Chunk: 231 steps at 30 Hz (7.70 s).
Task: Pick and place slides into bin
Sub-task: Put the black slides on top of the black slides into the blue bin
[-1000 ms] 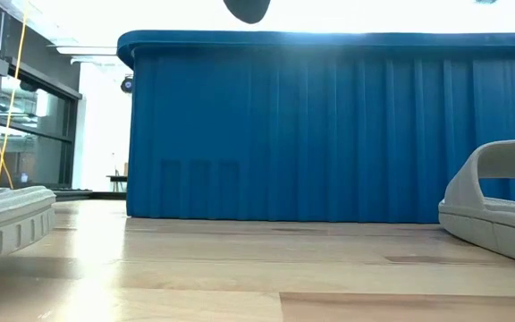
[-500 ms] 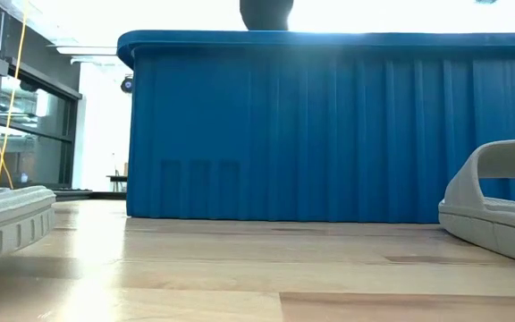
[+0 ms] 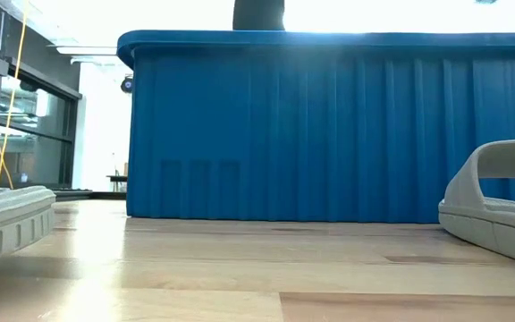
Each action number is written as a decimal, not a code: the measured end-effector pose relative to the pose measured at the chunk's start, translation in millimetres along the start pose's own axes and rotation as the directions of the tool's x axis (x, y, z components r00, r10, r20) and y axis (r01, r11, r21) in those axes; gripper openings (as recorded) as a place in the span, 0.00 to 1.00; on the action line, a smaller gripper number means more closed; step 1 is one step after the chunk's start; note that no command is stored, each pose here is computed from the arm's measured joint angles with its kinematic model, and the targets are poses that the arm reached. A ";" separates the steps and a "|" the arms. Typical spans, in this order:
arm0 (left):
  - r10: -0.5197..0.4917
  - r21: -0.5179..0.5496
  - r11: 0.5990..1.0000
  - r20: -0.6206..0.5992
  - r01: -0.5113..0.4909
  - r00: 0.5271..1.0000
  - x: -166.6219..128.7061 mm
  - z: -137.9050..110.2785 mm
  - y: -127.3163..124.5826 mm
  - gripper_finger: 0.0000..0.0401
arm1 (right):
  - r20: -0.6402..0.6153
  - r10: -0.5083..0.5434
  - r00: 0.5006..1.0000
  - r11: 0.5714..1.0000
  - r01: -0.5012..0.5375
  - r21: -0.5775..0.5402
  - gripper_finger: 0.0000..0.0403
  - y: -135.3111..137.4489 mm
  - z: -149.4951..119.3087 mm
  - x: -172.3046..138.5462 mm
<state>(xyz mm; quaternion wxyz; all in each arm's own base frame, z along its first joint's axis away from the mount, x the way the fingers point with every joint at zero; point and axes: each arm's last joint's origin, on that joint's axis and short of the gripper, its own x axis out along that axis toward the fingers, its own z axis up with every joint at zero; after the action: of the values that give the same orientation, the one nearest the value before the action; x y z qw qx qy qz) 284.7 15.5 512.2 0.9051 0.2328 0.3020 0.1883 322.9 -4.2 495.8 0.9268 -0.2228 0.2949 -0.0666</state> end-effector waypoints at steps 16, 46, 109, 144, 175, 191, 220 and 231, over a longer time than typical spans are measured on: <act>-0.042 0.059 0.997 -0.106 0.048 0.993 16.6 -5.4 -11.7 0.73 | 0.021 0.017 1.000 1.000 -0.017 0.009 0.06 -1.1 2.7 18.4; -0.012 0.077 0.997 -0.145 0.024 0.989 24.9 -5.9 -15.5 0.14 | -0.012 0.057 0.998 0.998 -0.057 0.006 0.09 3.2 0.2 27.3; -0.055 -0.050 0.998 -0.199 0.046 0.978 49.5 -68.5 47.6 0.11 | 0.050 -0.320 0.946 0.916 0.296 0.271 0.52 -47.4 -26.7 -109.7; 0.034 0.099 0.995 -0.103 -0.024 0.994 97.5 -166.0 -31.5 0.12 | -0.030 -0.284 0.958 0.898 0.277 0.341 0.52 -46.7 -21.1 -60.0; -0.030 0.202 0.977 -0.173 0.065 0.985 128.0 -201.0 5.1 0.12 | -0.062 -0.267 0.962 0.891 0.271 0.364 0.52 -54.7 -25.8 -46.6; -0.022 0.203 0.977 -0.187 0.061 0.982 128.8 -202.0 5.0 0.16 | -0.153 -0.002 0.988 0.908 0.066 0.413 0.52 -63.7 -47.7 -16.9; 0.000 0.203 0.978 -0.201 0.042 0.980 128.8 -202.4 5.7 0.16 | -0.116 -0.062 0.991 0.817 0.118 0.565 0.36 -58.3 -128.0 -12.0; 0.000 0.195 0.980 -0.201 0.040 0.980 128.6 -202.3 5.7 0.16 | -0.057 0.043 0.997 0.782 0.002 0.623 0.45 -49.8 -160.0 35.5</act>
<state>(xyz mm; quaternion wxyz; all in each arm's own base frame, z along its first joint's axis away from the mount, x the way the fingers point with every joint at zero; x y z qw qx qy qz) 251.2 144.4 312.7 0.8443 0.2988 0.4110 0.1704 260.1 -117.4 383.7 0.9384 0.1008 0.2903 -0.1578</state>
